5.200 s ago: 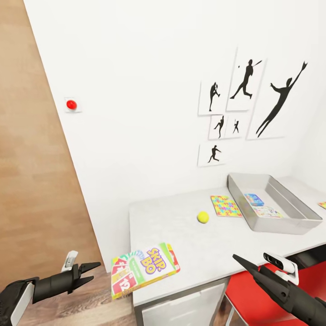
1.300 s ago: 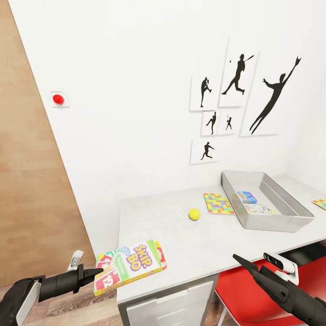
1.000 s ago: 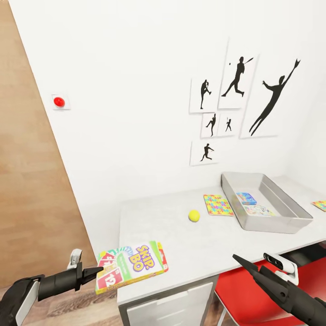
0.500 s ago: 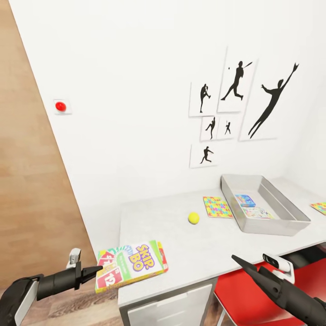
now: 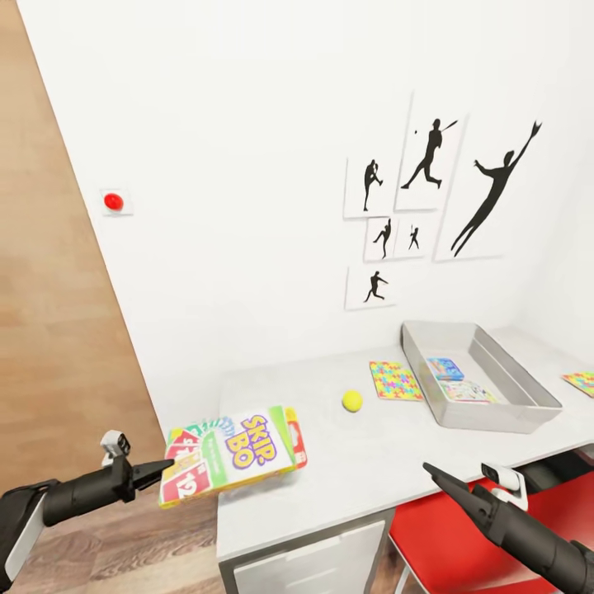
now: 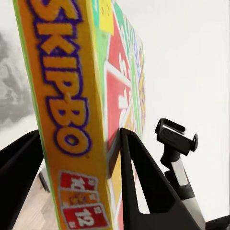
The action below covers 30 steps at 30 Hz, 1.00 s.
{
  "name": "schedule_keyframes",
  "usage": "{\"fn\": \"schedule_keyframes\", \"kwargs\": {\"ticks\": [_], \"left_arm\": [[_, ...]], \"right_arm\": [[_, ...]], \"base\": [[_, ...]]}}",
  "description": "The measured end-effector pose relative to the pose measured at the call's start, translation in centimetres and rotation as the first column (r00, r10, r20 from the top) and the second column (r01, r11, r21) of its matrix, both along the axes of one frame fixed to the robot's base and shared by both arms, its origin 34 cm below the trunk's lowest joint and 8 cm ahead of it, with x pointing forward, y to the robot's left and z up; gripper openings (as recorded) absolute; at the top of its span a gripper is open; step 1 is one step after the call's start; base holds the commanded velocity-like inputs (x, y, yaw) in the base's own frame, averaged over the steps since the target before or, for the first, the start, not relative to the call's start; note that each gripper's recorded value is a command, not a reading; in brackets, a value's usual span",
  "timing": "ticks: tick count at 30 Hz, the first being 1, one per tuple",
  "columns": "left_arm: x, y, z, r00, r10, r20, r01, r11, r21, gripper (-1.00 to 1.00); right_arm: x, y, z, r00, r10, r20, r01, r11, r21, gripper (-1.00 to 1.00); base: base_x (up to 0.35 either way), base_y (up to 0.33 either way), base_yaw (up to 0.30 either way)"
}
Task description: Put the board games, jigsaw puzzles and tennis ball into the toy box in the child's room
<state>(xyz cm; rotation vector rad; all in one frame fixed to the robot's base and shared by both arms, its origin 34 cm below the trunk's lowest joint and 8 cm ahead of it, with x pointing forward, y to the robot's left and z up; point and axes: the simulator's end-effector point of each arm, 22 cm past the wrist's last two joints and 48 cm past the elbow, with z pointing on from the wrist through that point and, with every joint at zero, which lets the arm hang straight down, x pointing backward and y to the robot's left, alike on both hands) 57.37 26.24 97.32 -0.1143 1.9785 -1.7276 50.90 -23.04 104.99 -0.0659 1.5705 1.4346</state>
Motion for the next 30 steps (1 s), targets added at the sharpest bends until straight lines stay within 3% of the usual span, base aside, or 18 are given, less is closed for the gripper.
{"fn": "schedule_keyframes", "kwargs": {"ticks": [8,16,30], "left_arm": [[-0.4,0.5,2.9,0.999,-0.019,0.039,0.02,0.999,-0.028,-1.0],[-0.6,2.4,4.0,0.999,-0.008,0.041,0.008,1.0,0.012,-1.0],[-1.0,2.5,5.4,0.999,-0.007,0.041,0.006,1.0,0.017,-1.0]], "right_arm": [[-0.1,0.3,0.9,1.0,-0.005,0.0,0.005,1.0,0.007,1.0],[-0.2,0.3,1.8,1.0,-0.007,-0.001,0.007,1.0,0.012,1.0],[-0.5,0.1,3.0,1.0,-0.01,-0.013,0.01,1.0,0.004,1.0]], "base": [[0.0,0.0,0.0],[0.0,0.0,0.0],[0.0,0.0,0.0]]}}
